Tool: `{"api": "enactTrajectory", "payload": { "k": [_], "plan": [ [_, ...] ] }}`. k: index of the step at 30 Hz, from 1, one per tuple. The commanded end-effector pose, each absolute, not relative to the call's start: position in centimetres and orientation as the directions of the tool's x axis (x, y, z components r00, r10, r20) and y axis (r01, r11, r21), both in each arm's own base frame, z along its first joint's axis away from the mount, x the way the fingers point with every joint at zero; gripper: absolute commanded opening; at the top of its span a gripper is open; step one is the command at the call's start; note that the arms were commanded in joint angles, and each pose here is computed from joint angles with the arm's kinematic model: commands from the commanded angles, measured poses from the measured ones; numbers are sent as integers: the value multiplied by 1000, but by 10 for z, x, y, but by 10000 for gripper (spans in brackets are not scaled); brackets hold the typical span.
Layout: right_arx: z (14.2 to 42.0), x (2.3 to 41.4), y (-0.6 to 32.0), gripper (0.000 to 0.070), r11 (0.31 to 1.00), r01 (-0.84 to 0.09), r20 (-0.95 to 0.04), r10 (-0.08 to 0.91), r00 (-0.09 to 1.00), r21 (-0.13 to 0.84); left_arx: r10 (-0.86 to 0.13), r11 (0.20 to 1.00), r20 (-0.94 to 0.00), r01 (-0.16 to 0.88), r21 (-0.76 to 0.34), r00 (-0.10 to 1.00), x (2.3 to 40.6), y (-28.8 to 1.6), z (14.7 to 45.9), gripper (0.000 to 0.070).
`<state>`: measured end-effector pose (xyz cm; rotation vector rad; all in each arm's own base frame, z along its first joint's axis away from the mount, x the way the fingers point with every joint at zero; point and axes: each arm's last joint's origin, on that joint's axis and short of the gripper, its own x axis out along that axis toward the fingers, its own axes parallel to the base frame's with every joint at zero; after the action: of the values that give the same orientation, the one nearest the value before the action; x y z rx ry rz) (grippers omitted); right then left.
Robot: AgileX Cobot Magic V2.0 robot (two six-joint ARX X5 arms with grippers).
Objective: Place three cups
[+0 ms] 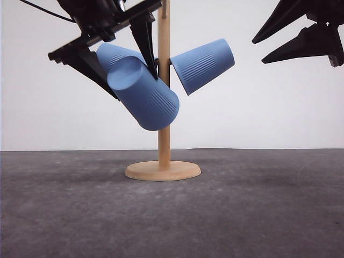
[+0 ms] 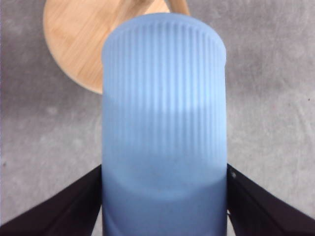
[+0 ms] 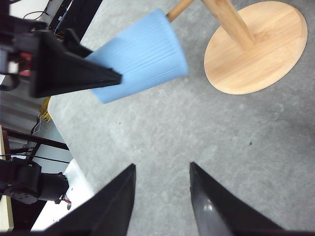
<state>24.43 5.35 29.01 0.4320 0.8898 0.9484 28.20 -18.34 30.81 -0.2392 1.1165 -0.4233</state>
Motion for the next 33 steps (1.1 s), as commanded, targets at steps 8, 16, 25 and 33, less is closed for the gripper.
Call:
{"api": "enactTrajectory", "payload": {
  "k": [8, 16, 25, 33],
  "plan": [
    [293, 246, 54, 219, 535, -531, -459, 843, 281, 657, -432, 902, -798, 199, -384, 420, 299, -192, 301, 431],
    [293, 246, 54, 219, 535, -527, -461, 843, 278, 660, -433, 901, -785, 192, -389, 443, 303, -193, 300, 435],
    [293, 245, 54, 219, 535, -527, -461, 843, 278, 660, -437, 899, -780, 195, -392, 448, 303, -193, 301, 520],
    [293, 245, 54, 220, 535, -526, -463, 843, 275, 661, -442, 897, -779, 198, -396, 444, 303, -193, 301, 554]
  ]
}}
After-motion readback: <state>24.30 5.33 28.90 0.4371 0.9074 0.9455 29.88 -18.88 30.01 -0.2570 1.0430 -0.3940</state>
